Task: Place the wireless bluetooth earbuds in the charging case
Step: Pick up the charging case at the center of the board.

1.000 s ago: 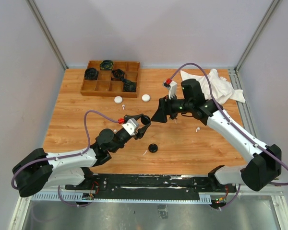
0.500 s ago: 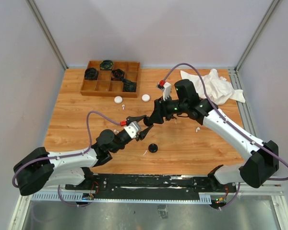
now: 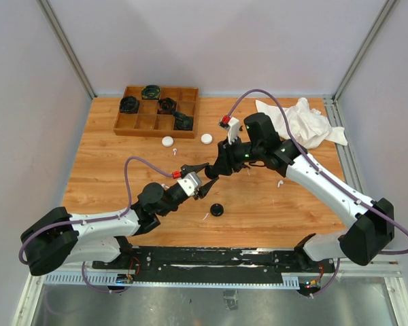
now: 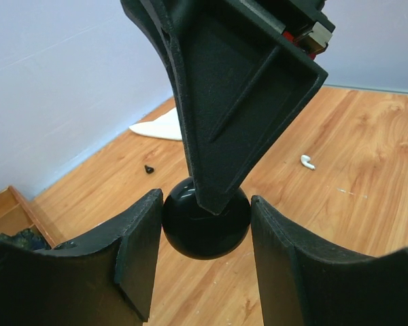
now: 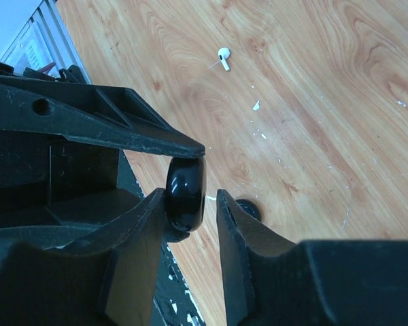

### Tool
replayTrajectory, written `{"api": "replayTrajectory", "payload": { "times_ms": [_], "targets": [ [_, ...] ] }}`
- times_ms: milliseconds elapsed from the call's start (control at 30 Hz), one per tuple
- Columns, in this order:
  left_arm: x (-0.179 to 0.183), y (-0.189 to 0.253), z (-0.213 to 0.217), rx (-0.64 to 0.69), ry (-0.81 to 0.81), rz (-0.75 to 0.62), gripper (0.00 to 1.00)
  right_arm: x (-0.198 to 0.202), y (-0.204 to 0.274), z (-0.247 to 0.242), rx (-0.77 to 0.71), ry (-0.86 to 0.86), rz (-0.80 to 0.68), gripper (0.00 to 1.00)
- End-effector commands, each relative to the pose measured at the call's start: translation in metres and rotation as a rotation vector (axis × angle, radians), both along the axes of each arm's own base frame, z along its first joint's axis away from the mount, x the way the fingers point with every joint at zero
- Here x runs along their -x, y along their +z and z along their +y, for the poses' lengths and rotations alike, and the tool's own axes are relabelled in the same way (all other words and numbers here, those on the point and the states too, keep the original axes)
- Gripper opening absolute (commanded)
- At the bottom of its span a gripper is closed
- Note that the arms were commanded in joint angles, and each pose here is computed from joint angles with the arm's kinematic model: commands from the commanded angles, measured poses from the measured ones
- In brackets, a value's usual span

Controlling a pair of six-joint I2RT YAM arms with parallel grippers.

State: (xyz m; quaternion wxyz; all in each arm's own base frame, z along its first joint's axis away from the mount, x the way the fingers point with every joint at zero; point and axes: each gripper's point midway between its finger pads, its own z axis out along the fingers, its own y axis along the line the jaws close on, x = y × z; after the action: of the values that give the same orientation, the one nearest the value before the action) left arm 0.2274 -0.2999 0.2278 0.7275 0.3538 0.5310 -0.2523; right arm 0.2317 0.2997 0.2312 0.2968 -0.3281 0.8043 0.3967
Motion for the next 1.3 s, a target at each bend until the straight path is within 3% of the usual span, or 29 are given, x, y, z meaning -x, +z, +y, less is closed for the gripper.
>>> {"api": "replayTrajectory", "payload": {
  "times_ms": [0, 133, 367, 567, 900, 1267],
  "targets": [
    [0.004, 0.025, -0.007, 0.049, -0.025, -0.061, 0.4, 0.002, 0.003, 0.005, 0.028, 0.034, -0.036, 0.36],
    [0.005, 0.026, -0.007, 0.05, -0.029, -0.062, 0.41, 0.005, 0.002, 0.006, 0.032, 0.051, -0.031, 0.27],
    [0.005, 0.017, -0.001, 0.024, -0.011, -0.015, 0.64, 0.004, 0.008, 0.001, 0.043, 0.078, -0.092, 0.1],
    [0.016, 0.007, -0.001, -0.011, -0.073, 0.066, 0.78, 0.004, 0.021, -0.009, 0.009, 0.134, -0.159, 0.04],
    [0.045, 0.014, 0.007, 0.02, -0.304, 0.18, 0.77, 0.029, 0.034, -0.024, 0.008, 0.3, -0.342, 0.04],
    [0.073, 0.033, -0.007, 0.039, -0.507, 0.232, 0.62, 0.07, 0.052, -0.02, -0.095, 0.523, -0.456, 0.06]
  ]
}}
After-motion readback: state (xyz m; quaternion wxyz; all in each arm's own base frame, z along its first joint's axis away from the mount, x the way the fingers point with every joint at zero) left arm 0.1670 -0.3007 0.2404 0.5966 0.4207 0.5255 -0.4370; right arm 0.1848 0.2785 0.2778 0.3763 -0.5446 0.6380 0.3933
